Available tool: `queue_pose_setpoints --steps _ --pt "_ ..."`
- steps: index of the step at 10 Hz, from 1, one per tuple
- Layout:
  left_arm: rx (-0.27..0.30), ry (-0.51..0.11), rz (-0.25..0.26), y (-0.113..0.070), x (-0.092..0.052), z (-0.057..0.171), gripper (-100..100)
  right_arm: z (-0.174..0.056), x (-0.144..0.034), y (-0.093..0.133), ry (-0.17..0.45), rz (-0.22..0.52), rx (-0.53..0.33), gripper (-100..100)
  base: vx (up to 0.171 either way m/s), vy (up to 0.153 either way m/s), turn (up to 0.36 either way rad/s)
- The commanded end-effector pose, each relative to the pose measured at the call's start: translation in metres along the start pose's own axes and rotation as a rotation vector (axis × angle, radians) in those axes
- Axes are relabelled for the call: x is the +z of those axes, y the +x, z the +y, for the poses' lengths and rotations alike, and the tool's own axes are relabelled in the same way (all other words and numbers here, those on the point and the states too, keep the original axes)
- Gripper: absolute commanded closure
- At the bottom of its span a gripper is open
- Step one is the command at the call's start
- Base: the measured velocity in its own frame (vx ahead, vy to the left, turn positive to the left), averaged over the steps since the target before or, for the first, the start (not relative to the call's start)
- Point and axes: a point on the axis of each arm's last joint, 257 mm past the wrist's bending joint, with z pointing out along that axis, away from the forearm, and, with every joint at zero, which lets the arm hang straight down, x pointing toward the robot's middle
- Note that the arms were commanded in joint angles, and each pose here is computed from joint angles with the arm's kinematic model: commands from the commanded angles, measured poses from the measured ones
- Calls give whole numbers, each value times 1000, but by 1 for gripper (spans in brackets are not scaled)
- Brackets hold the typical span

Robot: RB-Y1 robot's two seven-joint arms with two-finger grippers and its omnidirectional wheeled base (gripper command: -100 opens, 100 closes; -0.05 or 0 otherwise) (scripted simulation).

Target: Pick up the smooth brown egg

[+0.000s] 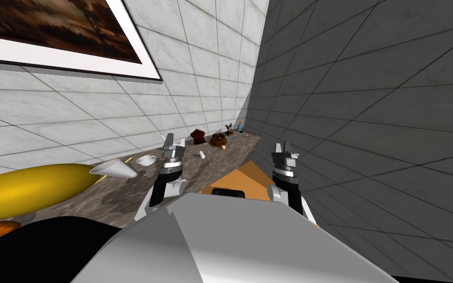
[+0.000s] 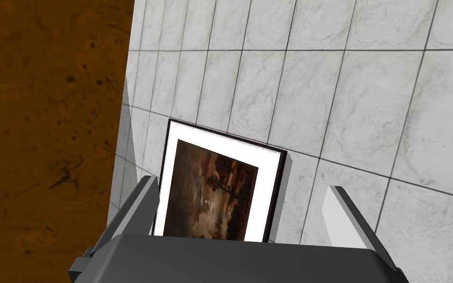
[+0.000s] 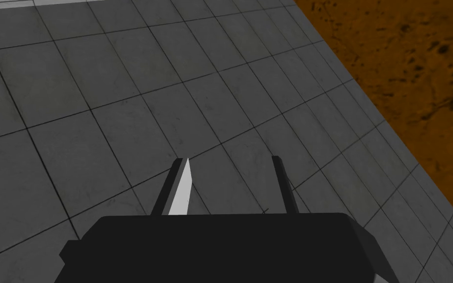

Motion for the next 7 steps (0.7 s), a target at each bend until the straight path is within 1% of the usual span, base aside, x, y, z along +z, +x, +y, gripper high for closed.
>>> queue_pose_setpoints --steps 1,4,7 --pt "44 -10 -13 -14 -2 0 -100 0 0 0 0 0 0 0 -52 -11 -55" --pt "125 -55 -41 -43 -11 3 -100 0 0 0 0 0 0 0 -29 -34 -106" --pt "207 -135 -63 -75 -29 13 -100 0 0 0 0 0 0 0 6 -58 -143"
